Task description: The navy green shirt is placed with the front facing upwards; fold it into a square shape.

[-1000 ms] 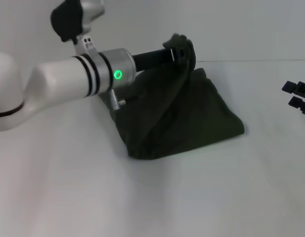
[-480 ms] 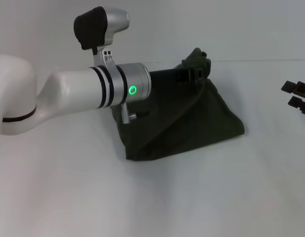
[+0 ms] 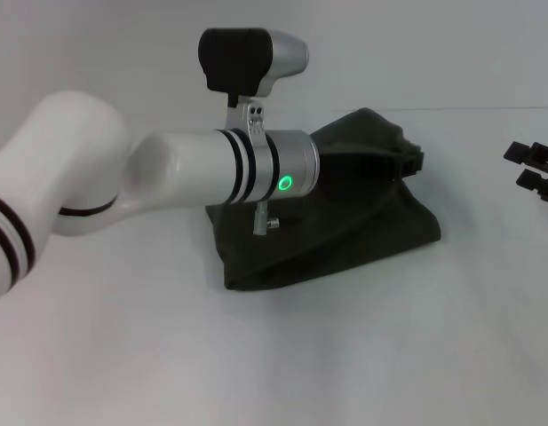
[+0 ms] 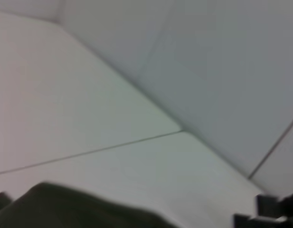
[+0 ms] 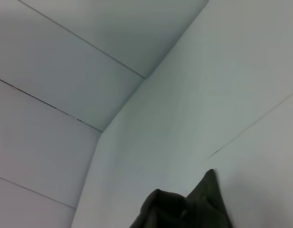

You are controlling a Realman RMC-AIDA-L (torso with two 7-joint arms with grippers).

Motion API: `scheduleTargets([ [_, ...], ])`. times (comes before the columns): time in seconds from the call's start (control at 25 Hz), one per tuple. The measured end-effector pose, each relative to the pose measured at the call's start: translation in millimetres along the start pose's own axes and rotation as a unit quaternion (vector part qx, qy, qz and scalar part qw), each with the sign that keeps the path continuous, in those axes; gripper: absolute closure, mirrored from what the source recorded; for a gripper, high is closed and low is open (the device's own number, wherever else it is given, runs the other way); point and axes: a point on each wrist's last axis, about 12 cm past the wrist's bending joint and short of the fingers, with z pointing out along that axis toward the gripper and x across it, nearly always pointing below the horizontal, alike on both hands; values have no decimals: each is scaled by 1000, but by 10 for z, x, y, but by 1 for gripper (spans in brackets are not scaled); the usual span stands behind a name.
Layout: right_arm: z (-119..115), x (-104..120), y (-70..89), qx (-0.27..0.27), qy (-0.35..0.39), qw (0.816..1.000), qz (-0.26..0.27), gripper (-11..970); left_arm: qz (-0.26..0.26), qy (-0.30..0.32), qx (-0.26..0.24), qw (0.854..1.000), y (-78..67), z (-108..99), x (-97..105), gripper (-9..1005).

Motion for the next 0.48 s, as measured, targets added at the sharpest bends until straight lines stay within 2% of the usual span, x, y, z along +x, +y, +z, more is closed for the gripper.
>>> scheduleTargets([
  [0.08, -3, -4, -2, 1, 2, 1000, -1, 265, -13, -23, 20, 999, 4, -118, -70, 746],
  [0.16, -9, -12, -7, 4, 2, 1000, -1, 268, -37, -63, 45, 996, 63, -346, -137, 700],
  [0.32, -15, -16, -13, 6, 5, 1000, -2, 273, -113, -146, 75, 980, 357, -898, -86, 608],
  [0.44, -8, -26, -8, 9, 11, 1000, -5, 276, -190, -184, 80, 961, 593, -1207, 51, 539],
  [0.48, 16, -53, 18, 10, 24, 1000, -10, 278, -231, -194, 84, 950, 700, -1349, 151, 516],
])
